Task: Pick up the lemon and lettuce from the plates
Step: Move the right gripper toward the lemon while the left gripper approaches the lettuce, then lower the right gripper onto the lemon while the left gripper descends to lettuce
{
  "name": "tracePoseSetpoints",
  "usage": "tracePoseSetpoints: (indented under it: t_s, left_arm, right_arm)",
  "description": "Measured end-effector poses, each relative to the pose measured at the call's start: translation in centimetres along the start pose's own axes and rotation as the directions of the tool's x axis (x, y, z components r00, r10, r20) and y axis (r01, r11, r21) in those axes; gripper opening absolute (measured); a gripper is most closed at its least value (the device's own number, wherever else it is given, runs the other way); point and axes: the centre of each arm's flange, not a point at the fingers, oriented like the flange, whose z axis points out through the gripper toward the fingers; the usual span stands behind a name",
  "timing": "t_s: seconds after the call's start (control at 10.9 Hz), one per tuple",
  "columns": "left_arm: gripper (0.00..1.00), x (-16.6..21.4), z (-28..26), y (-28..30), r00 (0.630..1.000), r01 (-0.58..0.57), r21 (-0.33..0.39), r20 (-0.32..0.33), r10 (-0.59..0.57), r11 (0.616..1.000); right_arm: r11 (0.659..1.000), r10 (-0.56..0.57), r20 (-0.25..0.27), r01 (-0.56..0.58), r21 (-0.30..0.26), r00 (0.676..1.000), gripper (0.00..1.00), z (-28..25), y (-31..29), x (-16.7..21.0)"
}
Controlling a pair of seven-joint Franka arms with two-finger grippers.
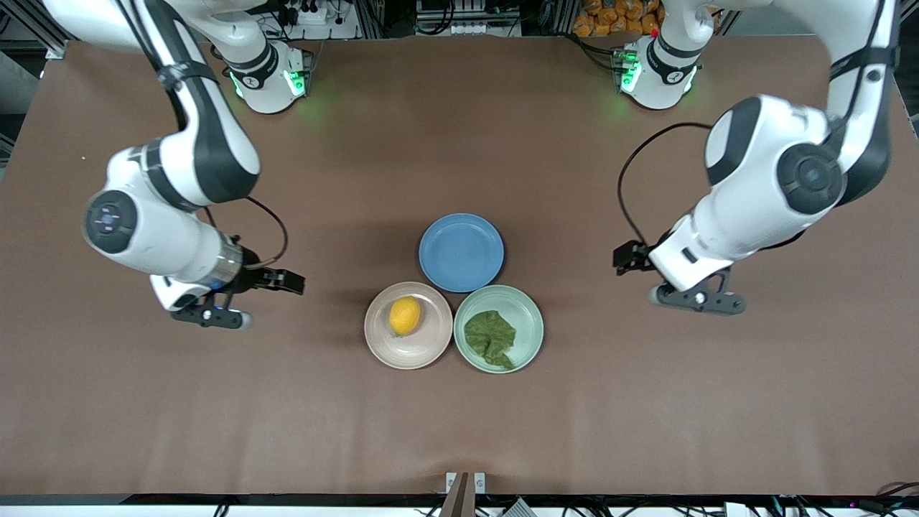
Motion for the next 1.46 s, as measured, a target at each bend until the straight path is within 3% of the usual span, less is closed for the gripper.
tracePoseSetpoints:
  t_s: [0.64, 1.01, 1.46]
  left_arm:
    - [1.00, 1.5, 6.4, 3.7, 0.998, -0.059, -0.018, -0.022, 0.058, 0.998]
    - [1.00, 3.0, 9.5, 5.0, 0.994, -0.081, -0.034, -0.079, 0.078, 0.996]
    - [1.00, 4.2, 13.7, 8.2, 0.987, -0.100, -0.084, -0.135, 0.088, 0.991]
  right_arm:
    - [0.996, 0.085, -0.040, -0.084, 0.021, 0.996, 1.00, 5.4, -5.8, -1.0]
    - [0.986, 0.152, -0.093, -0.146, 0.075, 0.984, 1.00, 8.9, -8.7, -1.2]
    - [0.986, 0.151, -0.084, -0.145, 0.076, 0.985, 1.00, 14.8, -11.1, -2.3]
